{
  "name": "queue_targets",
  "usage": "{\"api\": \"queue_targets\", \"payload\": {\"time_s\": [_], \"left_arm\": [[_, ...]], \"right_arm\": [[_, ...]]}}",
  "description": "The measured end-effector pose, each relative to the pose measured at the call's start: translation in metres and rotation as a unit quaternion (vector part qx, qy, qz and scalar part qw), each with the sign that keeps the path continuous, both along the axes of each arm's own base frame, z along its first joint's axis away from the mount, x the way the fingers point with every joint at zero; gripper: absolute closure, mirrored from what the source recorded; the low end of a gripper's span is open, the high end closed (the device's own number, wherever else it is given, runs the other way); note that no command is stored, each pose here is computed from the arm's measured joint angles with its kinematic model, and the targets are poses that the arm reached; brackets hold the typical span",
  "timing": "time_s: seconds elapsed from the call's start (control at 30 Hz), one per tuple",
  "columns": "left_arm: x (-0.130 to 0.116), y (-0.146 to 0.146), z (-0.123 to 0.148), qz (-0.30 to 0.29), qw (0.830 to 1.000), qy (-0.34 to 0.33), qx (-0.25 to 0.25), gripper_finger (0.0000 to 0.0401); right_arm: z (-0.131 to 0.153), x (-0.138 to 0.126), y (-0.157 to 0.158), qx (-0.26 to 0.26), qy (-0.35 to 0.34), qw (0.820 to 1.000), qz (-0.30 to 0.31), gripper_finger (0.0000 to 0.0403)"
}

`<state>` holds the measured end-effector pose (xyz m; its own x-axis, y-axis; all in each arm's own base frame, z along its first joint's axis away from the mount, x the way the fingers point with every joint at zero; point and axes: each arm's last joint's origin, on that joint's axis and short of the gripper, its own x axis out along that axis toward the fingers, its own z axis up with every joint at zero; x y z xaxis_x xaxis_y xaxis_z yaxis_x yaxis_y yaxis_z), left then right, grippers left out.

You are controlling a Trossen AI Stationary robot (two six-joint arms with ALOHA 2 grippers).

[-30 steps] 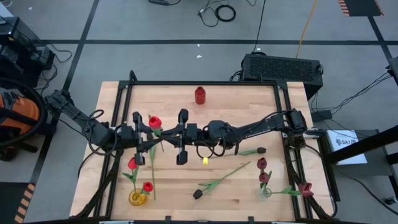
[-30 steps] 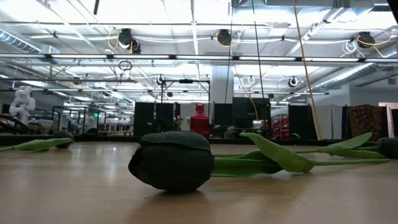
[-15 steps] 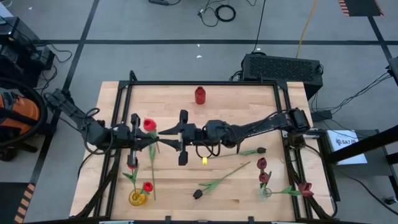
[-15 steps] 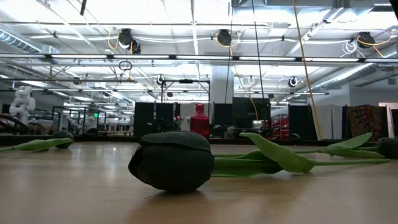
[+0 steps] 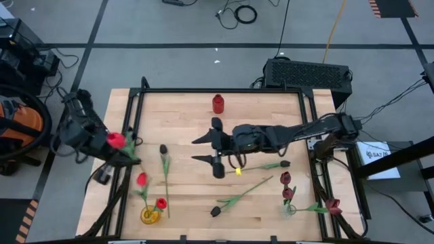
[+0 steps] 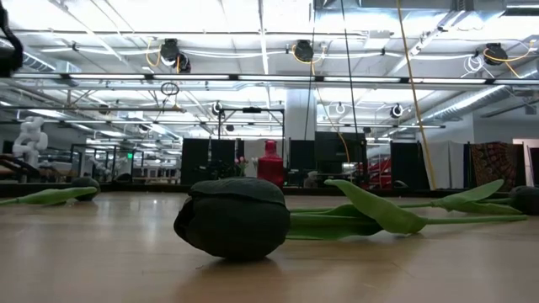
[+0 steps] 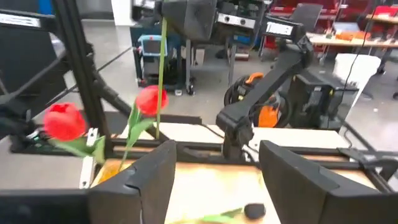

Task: Sort flowers into vase by color
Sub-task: Put the red flower into the yellow vase

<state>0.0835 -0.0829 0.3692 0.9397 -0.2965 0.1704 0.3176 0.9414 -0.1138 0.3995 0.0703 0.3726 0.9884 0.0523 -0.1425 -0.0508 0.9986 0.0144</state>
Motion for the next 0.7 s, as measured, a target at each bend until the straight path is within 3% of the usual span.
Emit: {"api": "queue_targets", "payload": {"time_s": [0.27,0.53,0.7], "left_arm": [[-0.028,0.014,-0.004,-0.103,0.993,0.037,-0.051,0.0395],[-0.028,0.011,0.003,-0.083,0.995,0.006,-0.055,0.0395],[-0.017,-0.011,-0.001,-0.071,0.997,0.014,-0.021,0.0395]], "right_arm": [[0.007,-0.03,0.012,-0.009,0.073,0.997,0.021,0.0179],[-0.006,-0.032,0.017,-0.015,0.116,0.993,0.027,0.0179],[-0.016,-0.03,0.018,-0.015,0.145,0.989,0.024,0.0179]]}}
